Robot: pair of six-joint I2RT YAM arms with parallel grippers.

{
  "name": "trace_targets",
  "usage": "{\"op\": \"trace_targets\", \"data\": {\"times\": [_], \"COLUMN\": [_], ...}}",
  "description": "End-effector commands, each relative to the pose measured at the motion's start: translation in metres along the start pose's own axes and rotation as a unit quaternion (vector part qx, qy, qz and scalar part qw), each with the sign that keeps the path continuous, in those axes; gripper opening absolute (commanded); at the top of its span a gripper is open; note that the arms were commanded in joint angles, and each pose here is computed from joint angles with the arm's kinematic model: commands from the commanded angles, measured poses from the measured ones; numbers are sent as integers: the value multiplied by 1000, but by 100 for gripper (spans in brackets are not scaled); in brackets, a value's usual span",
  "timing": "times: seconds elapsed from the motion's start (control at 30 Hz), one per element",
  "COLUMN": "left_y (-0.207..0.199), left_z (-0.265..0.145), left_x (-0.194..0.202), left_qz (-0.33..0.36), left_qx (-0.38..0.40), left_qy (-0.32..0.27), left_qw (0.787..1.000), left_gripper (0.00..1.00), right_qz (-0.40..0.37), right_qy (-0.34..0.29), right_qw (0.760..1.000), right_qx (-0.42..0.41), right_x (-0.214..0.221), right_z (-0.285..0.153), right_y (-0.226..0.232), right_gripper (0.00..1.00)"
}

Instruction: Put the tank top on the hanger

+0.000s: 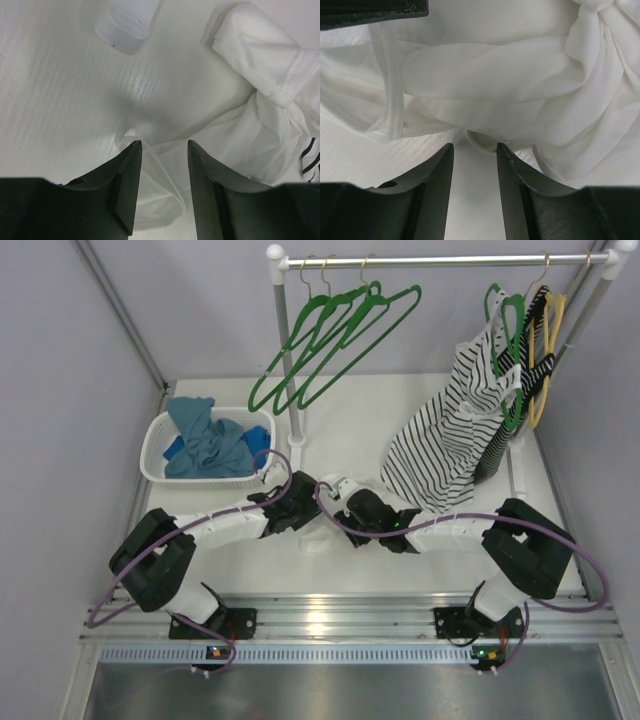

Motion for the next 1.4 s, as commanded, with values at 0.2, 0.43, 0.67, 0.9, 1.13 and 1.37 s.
{"op": "trace_targets", "data": {"times": [0.2,0.43,0.67,0.9,1.13,1.37], "left_y": [5,5,0,-4,-2,2], "left_z": [-17,-18,-8,2,8,13], "left_x": [-10,-8,-2,1,3,-3], "left_qz": [-14,-26,-30,-28,-26,-15], "left_qx": [-4,4,13,13,10,4], "left_qy": [-16,-10,3,13,17,7], "left_qw": [1000,1000,999,999,999,1000], "left_gripper": [49,50,49,47,42,9], "right_qz": [-6,-8,-13,-10,-5,2], "right_qy": [-49,-48,-39,-35,-23,-23], "right_qw": [999,999,999,999,999,999], "right_qx": [-18,-22,-23,-26,-26,-28], "right_x": [-34,-36,-32,-29,-21,-18], "right_z": [-4,-2,3,4,7,5], "right_y": [12,14,15,16,14,14], "right_gripper": [41,40,39,37,34,25]}}
Point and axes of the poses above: each gripper's point midway between its finger pads, its own z axis out along the fingers, its own y axis along the line the jaws close on, x = y × z, the point moved 4 cm from there along -z, back along the fingers, and after that the axes turned 11 degrees about z, right-handed, at the moved point
